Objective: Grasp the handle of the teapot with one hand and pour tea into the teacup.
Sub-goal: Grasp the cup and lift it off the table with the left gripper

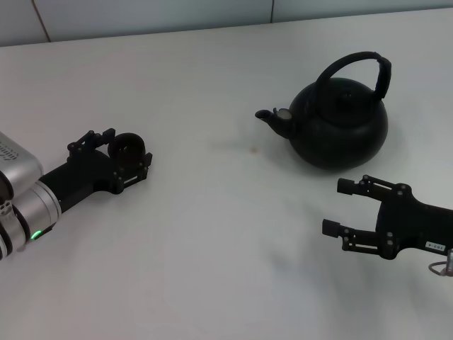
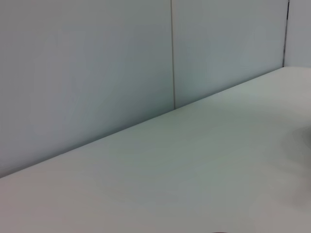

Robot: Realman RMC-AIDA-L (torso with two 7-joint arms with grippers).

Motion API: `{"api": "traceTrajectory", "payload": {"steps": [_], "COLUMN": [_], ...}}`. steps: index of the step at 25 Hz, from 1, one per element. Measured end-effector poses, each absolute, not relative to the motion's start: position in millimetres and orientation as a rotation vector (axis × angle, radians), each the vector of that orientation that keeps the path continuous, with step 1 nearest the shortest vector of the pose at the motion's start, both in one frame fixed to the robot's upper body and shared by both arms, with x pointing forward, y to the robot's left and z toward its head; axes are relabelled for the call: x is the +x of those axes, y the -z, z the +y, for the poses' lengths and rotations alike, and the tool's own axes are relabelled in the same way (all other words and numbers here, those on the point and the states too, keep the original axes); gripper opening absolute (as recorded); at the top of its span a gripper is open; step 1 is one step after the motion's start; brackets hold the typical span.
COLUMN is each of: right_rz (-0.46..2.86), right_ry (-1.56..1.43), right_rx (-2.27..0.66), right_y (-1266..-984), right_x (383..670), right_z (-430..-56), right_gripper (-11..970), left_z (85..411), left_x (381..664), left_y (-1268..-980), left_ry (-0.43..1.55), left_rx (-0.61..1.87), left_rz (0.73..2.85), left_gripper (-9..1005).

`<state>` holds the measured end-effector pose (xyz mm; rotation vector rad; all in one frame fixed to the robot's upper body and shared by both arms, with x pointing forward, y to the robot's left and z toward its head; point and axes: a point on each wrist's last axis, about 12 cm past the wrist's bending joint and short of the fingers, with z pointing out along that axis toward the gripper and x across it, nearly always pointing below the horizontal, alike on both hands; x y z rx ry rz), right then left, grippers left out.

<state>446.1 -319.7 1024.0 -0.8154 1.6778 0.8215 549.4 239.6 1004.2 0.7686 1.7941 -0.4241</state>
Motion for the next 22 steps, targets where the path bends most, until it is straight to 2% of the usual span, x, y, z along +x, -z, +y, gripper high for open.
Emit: {"api": "traceTrajectory", "payload": {"steps": [12, 17, 22], "right_rz": [1.677, 1.677, 1.677], "right_ry": [-0.825, -0.825, -0.825], "right_rx": [-0.813, -0.813, -0.813], "right_y": [-1023.8, -1023.8, -1023.8], "right_x": [444.5, 444.4, 444.4], "right_z": [-320.0, -320.0, -320.0], "right_gripper": [810, 810, 810], "left_z": [238.7, 238.3, 234.1], "left_x": [549.7, 549.6, 547.6], "left_y": [-1003.9, -1004.1, -1007.9], "left_ry": [0.427, 0.434, 0.482], "left_rx": [0.765, 0.760, 0.762], "left_rz": [1.800, 1.799, 1.763], "left_gripper": [829, 691, 697]}}
